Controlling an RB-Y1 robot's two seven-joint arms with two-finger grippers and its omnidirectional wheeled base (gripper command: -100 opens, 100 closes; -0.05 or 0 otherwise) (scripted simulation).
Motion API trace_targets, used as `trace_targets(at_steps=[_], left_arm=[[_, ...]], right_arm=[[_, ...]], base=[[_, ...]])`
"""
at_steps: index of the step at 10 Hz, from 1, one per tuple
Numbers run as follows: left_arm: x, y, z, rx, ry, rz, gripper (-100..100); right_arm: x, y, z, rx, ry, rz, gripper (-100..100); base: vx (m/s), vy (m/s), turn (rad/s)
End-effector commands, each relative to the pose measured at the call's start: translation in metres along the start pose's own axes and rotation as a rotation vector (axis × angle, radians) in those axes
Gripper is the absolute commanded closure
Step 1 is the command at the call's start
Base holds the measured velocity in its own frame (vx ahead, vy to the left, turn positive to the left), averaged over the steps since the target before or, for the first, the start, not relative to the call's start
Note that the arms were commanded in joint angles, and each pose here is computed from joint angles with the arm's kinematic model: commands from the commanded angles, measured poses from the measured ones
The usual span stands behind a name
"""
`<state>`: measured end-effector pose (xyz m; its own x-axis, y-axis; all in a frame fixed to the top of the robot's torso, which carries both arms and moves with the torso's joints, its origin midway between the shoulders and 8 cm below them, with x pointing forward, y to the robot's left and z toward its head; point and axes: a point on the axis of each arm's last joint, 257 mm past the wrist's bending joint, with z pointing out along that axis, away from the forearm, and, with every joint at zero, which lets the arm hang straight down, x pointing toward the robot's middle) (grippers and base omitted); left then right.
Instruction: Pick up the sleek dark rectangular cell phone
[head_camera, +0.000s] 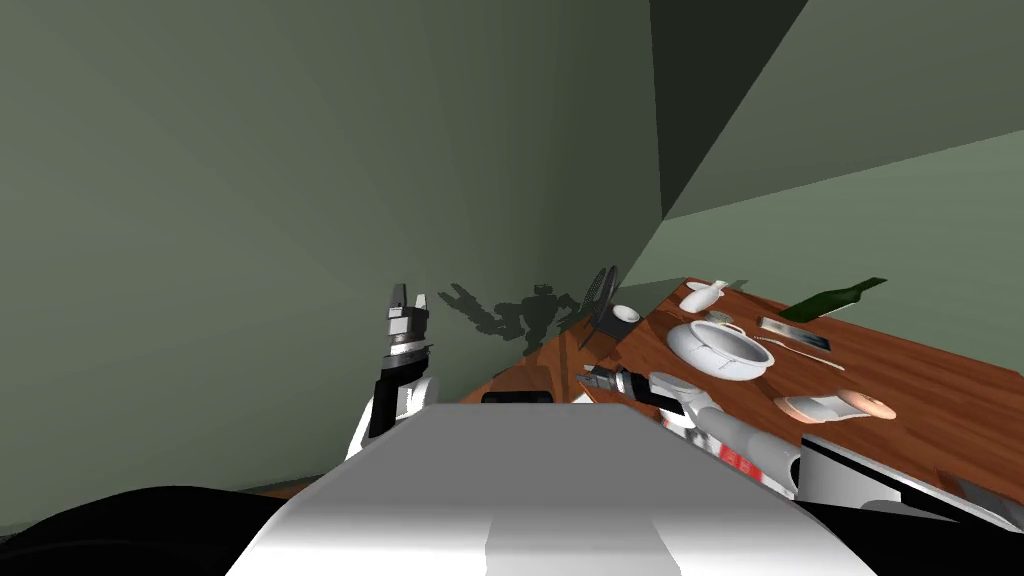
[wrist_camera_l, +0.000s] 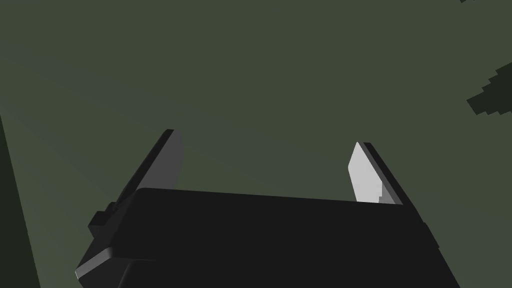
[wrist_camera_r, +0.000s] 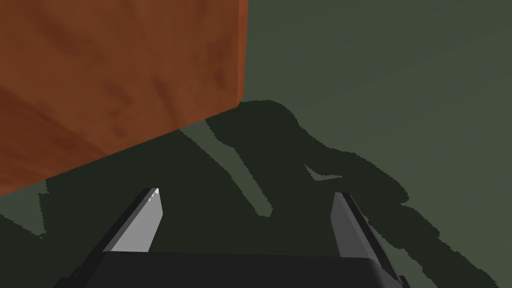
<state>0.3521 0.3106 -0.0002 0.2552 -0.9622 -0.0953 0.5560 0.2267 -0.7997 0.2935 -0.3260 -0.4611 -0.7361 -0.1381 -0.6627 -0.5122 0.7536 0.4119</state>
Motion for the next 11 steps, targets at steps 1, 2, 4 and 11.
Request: trace_targets(at_steps=[1, 2, 4, 11], left_arm=[[0.0, 0.0, 0.0, 0.0, 0.0, 0.0, 0], [0.0, 0.0, 0.0, 0.0, 0.0, 0.0, 0], [0.0, 0.0, 0.0, 0.0, 0.0, 0.0, 0], [0.0, 0.0, 0.0, 0.0, 0.0, 0.0, 0]], right_arm=[[0.012, -0.019, -0.014, 0.046, 0.038, -0.005, -100], [0.012, -0.019, -0.014, 0.046, 0.038, -0.005, -100], [0.04, -0.065, -0.055, 0.158, 0.157, -0.051, -100], [0.11, -0.143, -0.168, 0.389, 0.426, -0.1, -100]], base=[[0.022, -0.015, 0.151], [0.012, -0.014, -0.003], [0.03, -0.019, 0.246], [0.018, -0.02, 0.134]])
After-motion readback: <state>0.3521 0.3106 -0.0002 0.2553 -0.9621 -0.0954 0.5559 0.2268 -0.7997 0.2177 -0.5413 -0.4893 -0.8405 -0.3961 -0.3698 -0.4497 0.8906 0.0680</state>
